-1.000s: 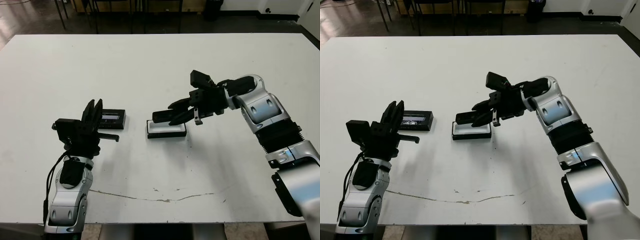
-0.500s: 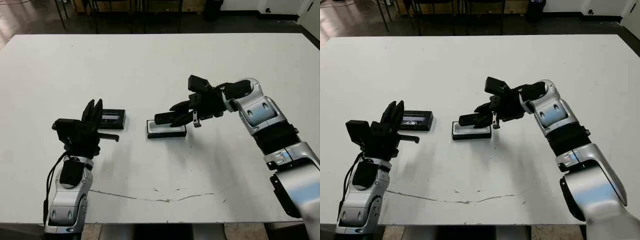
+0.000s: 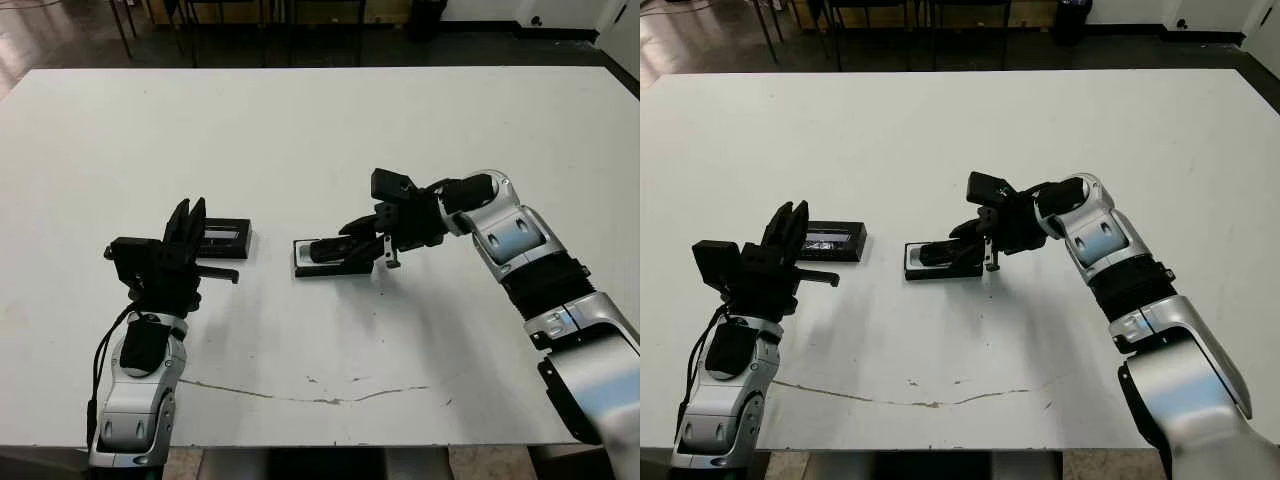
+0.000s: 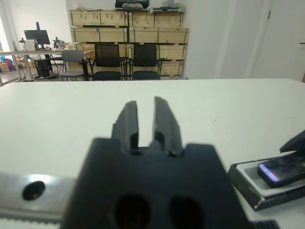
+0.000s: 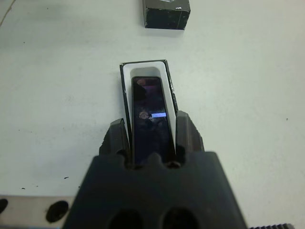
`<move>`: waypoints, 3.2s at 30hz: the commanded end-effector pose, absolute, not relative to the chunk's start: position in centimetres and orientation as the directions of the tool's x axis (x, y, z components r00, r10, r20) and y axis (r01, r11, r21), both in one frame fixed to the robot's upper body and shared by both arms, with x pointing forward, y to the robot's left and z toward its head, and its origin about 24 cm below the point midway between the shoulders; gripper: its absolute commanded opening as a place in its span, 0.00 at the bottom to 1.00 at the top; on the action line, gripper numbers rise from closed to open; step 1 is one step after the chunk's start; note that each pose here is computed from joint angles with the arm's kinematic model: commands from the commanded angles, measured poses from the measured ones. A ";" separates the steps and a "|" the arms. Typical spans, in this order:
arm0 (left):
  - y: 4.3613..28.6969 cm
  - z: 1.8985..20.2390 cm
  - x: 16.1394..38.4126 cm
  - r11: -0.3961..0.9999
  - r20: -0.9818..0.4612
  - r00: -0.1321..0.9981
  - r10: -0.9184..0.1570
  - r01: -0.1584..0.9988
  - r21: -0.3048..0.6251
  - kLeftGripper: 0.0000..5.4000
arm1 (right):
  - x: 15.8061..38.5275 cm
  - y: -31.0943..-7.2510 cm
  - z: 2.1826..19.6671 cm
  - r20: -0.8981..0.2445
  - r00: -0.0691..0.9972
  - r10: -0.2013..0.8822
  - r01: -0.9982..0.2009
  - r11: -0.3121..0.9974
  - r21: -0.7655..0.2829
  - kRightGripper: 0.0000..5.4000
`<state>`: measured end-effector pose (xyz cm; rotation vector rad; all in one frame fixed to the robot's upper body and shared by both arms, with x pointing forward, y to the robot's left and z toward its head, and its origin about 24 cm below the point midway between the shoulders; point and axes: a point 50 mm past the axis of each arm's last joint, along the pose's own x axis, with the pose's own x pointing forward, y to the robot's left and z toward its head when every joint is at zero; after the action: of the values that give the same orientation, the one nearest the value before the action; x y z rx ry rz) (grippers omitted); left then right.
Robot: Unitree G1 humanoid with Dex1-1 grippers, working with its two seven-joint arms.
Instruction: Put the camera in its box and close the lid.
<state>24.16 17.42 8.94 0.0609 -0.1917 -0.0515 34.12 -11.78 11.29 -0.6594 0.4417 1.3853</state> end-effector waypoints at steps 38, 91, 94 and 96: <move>17.5 7.9 23.5 0.998 0.136 0.990 -0.036 0.028 0.064 0.00 | 32.9 -7.7 7.9 -0.699 0.076 0.711 -0.994 -0.005 -0.113 0.07; 25.6 18.7 29.9 0.749 -0.069 0.938 -0.341 0.315 0.583 0.00 | 27.7 -19.6 11.3 -0.148 0.750 0.644 -0.658 0.708 -0.256 0.42; 27.1 21.0 32.3 0.687 -0.160 0.921 -0.356 0.374 0.623 0.00 | 27.4 -19.4 11.5 -0.168 0.727 0.666 -0.686 0.696 -0.212 0.29; 27.6 21.9 33.7 0.629 -0.245 0.897 -0.367 0.434 0.645 0.00 | 27.2 -19.2 11.7 -0.175 0.715 0.676 -0.699 0.690 -0.190 0.21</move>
<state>32.92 26.93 22.39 0.7218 -0.0050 -0.4230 27.51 -19.03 12.00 -0.2588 0.0474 0.7596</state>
